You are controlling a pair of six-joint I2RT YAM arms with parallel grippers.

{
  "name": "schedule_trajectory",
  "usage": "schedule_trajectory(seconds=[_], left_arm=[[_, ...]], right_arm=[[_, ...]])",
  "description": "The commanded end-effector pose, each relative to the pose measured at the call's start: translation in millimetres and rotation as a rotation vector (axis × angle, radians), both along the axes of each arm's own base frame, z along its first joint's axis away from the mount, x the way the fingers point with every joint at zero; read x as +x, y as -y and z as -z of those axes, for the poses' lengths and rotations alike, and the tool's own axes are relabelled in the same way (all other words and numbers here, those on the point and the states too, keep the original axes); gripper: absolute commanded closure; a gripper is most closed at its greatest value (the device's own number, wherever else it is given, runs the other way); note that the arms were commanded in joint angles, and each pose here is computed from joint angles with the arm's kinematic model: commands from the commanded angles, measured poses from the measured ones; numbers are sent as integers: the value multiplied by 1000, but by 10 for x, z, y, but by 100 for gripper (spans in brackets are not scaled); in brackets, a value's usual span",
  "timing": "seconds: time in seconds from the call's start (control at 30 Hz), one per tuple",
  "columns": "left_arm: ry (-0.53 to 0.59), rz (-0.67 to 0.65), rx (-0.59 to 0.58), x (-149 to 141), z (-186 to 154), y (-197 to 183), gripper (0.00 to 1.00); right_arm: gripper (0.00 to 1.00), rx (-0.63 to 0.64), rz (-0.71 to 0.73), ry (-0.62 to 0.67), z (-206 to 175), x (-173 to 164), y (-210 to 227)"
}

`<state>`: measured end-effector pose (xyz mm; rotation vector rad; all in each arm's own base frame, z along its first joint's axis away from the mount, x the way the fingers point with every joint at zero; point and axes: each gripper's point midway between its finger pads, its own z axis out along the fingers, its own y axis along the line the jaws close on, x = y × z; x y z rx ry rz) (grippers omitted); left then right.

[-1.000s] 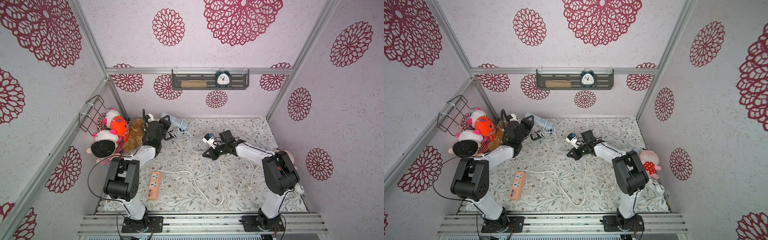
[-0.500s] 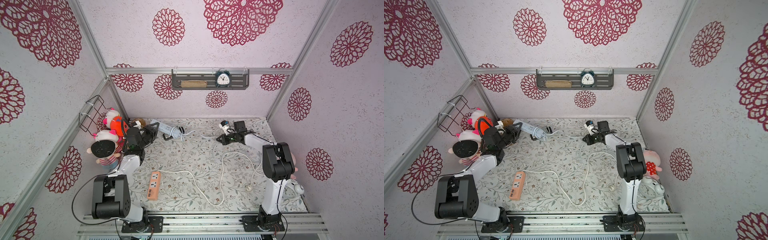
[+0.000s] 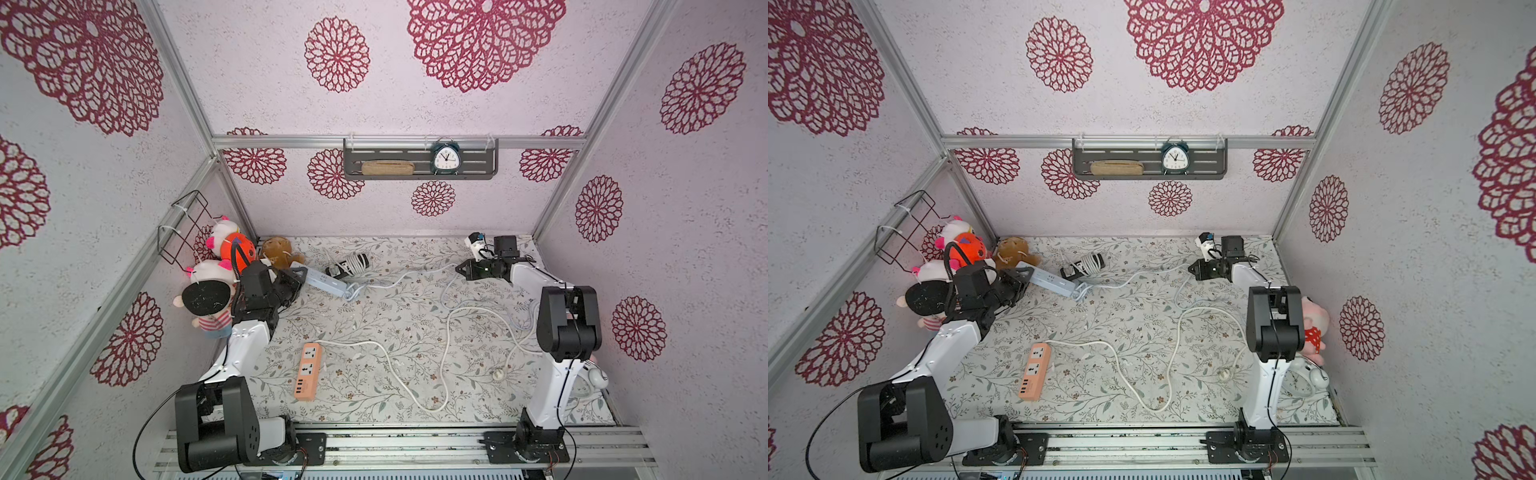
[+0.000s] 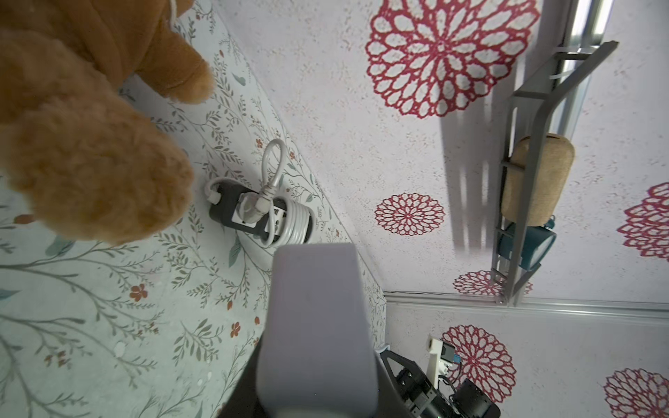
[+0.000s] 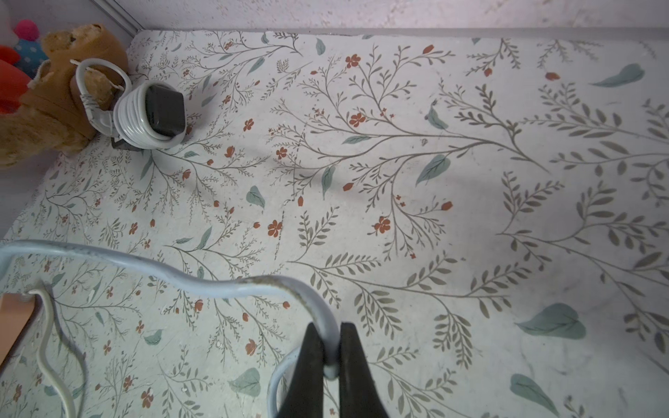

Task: Unwrap the cord wrapped around the power strip
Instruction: Unwrap the power cord from the power strip.

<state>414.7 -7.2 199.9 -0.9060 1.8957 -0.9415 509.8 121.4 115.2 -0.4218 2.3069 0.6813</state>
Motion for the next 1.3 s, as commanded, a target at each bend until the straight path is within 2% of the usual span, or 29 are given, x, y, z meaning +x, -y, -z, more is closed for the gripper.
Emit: schedule_trajectory(seconds=[0.0,0.17,0.53,0.8,0.9,0.93,1.0,1.07,1.27], left_arm=[[98,-91,-1,12,-264,-193,100],[123,-96,-15,51,-343,-179,100],[144,-119,-11,48,-410,-178,100],[141,-132,6,52,-399,-205,100],[145,-125,4,60,-406,-196,100],[145,-122,3,60,-407,-186,100],[149,-112,0,62,-426,-166,100],[149,-99,-5,76,-431,-141,100],[149,-31,2,154,-455,-9,100]], right_arm=[[100,-12,59,9,-28,93,137],[100,-3,-1,-2,-25,59,-97],[100,-28,-244,-18,-201,100,-1022],[100,14,-372,-7,-494,-10,-1625],[100,41,-373,-13,-602,-33,-1673],[97,50,-367,-17,-630,-34,-1660],[69,58,-365,-25,-694,-68,-1624],[52,44,-373,-14,-768,-132,-1578],[33,19,-408,66,-1157,-438,-1488]])
